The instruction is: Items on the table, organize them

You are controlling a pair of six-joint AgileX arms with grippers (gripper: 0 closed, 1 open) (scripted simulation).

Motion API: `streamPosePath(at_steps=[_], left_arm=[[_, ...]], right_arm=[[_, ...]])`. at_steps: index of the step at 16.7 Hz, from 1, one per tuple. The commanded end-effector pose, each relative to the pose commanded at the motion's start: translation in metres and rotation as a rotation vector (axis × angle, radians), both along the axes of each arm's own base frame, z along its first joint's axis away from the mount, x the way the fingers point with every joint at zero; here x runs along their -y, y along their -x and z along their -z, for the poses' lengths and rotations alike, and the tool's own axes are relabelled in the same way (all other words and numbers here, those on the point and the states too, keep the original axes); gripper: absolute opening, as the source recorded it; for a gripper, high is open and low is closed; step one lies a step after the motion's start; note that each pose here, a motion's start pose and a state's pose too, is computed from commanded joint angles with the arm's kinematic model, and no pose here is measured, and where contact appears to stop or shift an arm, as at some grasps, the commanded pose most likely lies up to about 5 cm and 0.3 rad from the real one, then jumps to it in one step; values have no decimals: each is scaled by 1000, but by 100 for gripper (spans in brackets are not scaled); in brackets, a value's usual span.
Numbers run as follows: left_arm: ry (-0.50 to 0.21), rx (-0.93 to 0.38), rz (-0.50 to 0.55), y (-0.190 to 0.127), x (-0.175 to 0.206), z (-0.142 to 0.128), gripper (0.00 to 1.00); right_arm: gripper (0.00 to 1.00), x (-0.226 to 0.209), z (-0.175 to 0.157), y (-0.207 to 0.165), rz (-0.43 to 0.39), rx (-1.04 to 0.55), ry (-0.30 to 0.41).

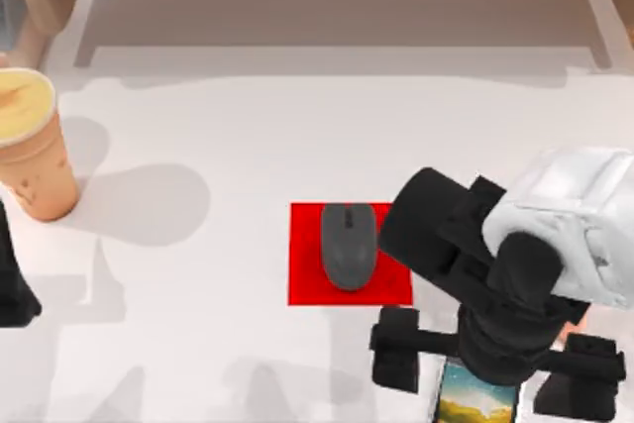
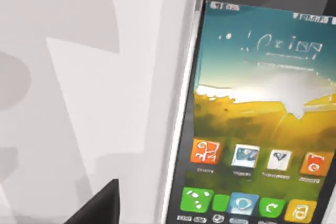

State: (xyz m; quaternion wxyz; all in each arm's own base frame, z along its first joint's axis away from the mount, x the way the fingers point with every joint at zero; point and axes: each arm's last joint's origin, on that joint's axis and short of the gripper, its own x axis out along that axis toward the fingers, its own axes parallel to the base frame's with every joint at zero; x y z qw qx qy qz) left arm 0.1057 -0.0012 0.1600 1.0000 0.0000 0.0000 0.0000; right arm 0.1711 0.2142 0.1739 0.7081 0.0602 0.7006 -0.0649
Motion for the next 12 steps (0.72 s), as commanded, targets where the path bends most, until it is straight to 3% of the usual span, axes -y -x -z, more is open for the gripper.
streamPosePath(at_steps=[4, 12], left_arm=[[0, 0, 0, 0, 0, 0, 100], [0, 0, 0, 0, 0, 0, 100]], right_arm=[[100, 8, -1, 8, 134, 11, -14], [100, 9, 4, 7, 142, 10, -13]])
